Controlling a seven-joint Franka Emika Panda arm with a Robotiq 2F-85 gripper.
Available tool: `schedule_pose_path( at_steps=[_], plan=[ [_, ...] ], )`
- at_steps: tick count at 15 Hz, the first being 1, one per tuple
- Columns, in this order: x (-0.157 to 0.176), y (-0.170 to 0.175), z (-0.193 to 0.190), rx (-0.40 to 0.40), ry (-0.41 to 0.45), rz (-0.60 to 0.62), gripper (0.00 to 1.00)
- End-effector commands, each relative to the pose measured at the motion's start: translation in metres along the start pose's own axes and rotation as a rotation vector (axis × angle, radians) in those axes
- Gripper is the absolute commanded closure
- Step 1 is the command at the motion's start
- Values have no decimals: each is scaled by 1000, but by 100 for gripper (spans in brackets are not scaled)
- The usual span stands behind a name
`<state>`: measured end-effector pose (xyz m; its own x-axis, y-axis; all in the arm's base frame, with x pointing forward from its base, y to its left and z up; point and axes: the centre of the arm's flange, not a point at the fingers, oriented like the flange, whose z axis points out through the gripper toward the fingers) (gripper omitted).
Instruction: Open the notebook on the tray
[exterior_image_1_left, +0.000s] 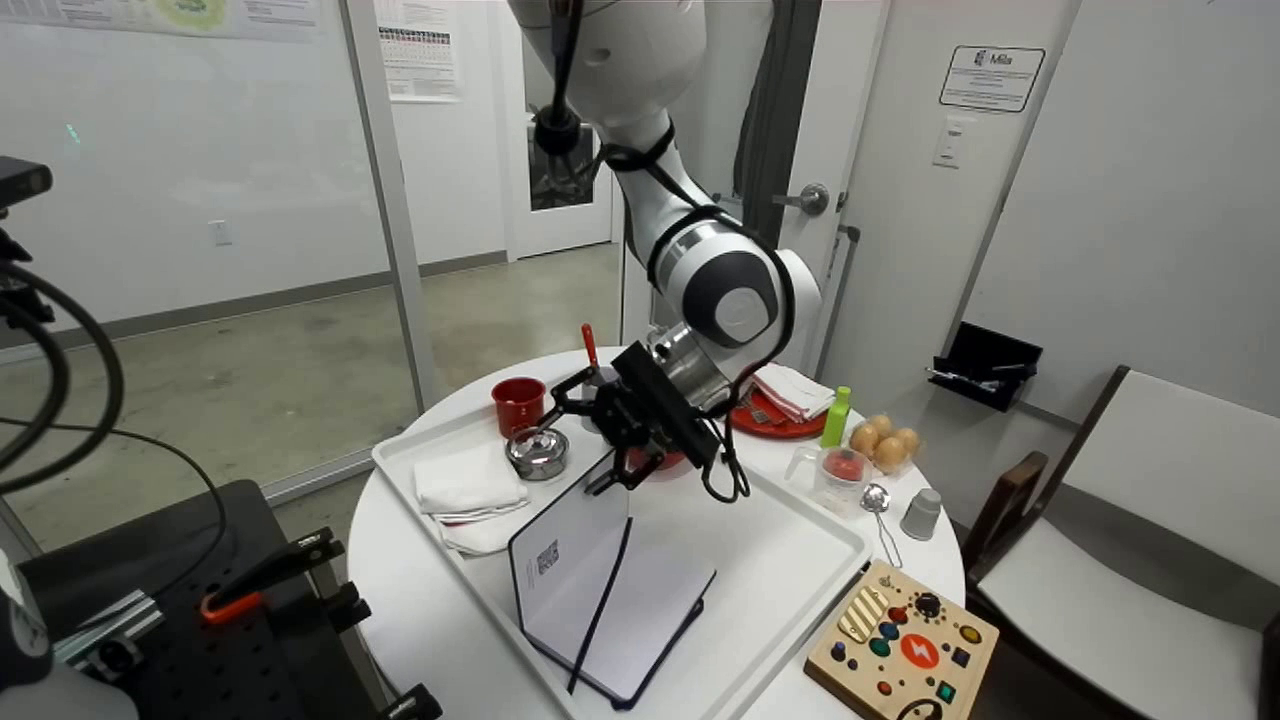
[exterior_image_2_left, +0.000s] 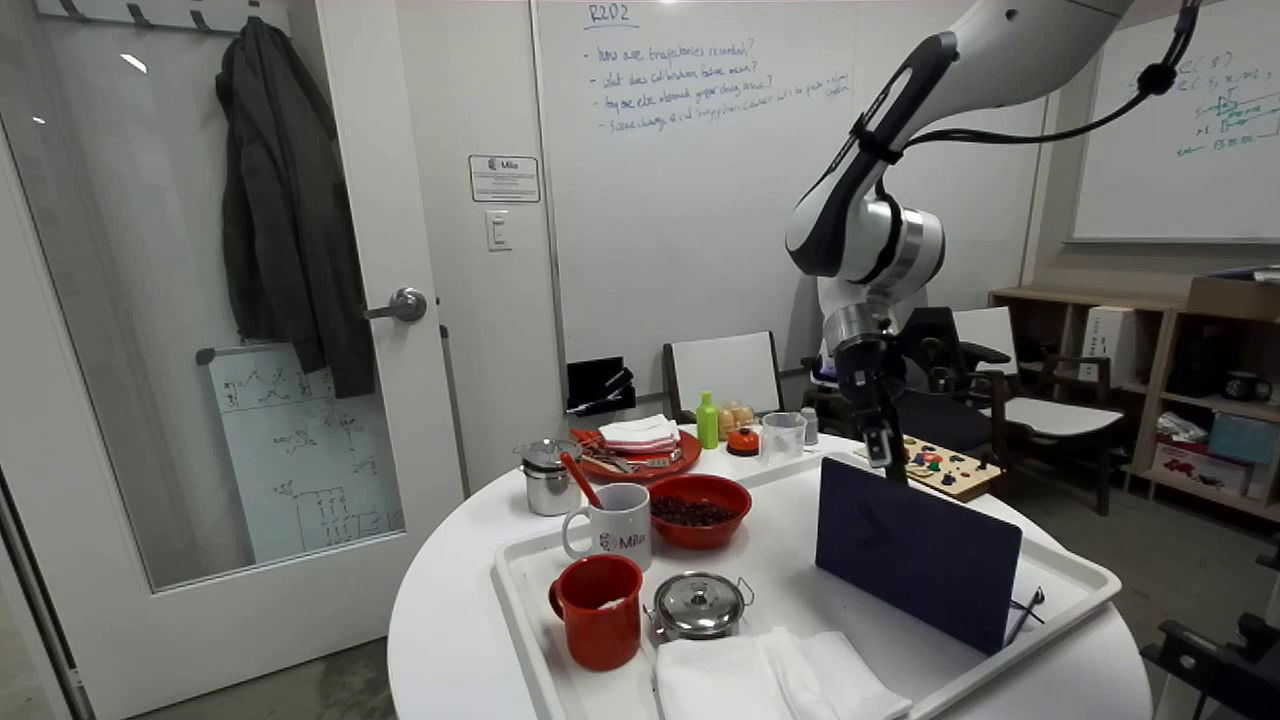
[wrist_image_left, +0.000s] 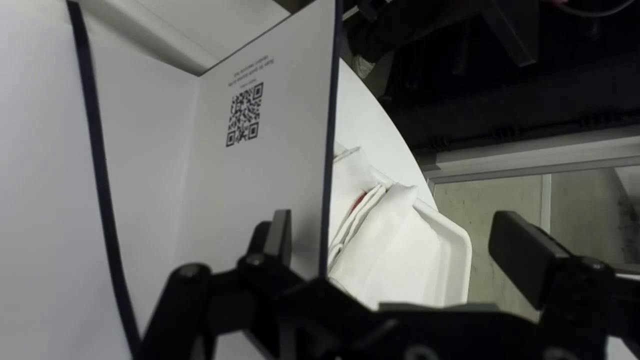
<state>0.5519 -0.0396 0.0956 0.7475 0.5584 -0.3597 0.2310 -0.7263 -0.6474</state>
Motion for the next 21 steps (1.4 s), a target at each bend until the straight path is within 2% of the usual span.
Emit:
schedule_pose_path(
  at_steps=[1,10,21],
  plan=[
    [8,-12,7,-16,-64,-36,0],
    [40,-40,28,-8,-111,-78,0],
    [61,-8,61,46,-134,-38,0]
  ],
)
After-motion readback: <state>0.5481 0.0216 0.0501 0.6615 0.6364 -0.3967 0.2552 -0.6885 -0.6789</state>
